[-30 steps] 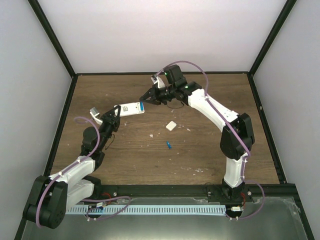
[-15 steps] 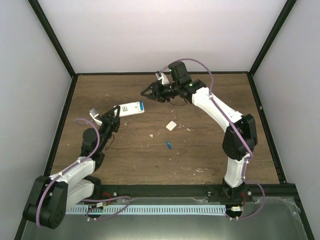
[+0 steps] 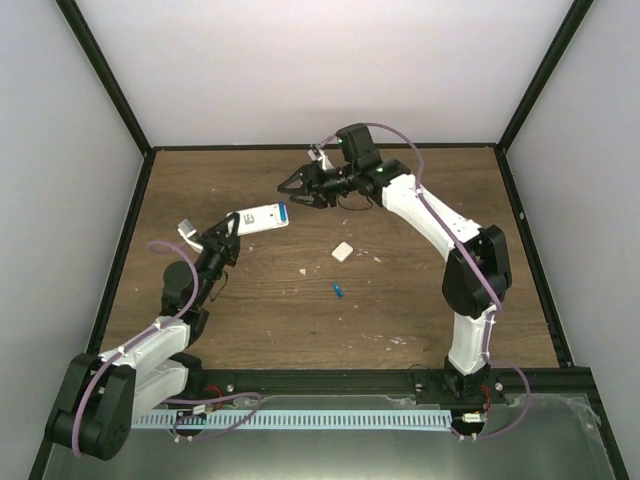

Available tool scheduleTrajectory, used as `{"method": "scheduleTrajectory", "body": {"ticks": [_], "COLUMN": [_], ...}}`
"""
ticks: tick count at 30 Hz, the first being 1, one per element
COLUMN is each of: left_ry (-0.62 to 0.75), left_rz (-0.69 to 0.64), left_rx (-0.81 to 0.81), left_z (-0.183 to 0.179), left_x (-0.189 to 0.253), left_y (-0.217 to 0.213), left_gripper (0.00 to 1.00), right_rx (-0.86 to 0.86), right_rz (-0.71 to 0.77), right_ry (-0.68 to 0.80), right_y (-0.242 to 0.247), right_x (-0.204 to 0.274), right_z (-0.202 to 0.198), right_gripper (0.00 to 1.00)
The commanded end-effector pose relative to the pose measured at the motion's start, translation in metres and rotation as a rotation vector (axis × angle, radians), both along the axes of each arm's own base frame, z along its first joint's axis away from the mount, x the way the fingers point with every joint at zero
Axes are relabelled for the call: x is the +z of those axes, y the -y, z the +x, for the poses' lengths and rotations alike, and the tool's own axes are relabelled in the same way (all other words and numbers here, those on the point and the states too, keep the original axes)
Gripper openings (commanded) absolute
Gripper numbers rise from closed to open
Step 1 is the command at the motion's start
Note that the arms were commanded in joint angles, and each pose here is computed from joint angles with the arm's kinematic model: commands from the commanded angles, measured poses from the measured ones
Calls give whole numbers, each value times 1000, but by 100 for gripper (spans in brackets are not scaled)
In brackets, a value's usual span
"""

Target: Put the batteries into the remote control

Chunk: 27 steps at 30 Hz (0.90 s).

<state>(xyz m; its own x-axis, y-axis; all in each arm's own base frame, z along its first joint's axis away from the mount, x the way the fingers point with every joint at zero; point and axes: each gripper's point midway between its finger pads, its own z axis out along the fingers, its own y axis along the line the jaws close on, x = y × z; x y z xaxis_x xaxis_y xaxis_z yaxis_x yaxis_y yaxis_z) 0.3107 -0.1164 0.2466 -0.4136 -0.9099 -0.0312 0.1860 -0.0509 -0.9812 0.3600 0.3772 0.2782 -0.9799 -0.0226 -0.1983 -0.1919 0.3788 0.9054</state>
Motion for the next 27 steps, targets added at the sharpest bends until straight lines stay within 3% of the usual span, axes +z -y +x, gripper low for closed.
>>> {"method": "scheduleTrajectory", "body": {"ticks": [1,27], "left_ry": [86,111], "left_rz": [-36,-26], "left_rx": [-22,1], "left_z": [-9,-7], "left_x": [22,26], "left_y": [1,-1], "left_gripper": [0,0], "right_rx": [38,85], "right_rz": [44,68], "right_ry": [-8,-28], "right_y": [-8,-20], "right_x": [11,7], "right_z": [-2,-14], "right_gripper": [42,32]}}
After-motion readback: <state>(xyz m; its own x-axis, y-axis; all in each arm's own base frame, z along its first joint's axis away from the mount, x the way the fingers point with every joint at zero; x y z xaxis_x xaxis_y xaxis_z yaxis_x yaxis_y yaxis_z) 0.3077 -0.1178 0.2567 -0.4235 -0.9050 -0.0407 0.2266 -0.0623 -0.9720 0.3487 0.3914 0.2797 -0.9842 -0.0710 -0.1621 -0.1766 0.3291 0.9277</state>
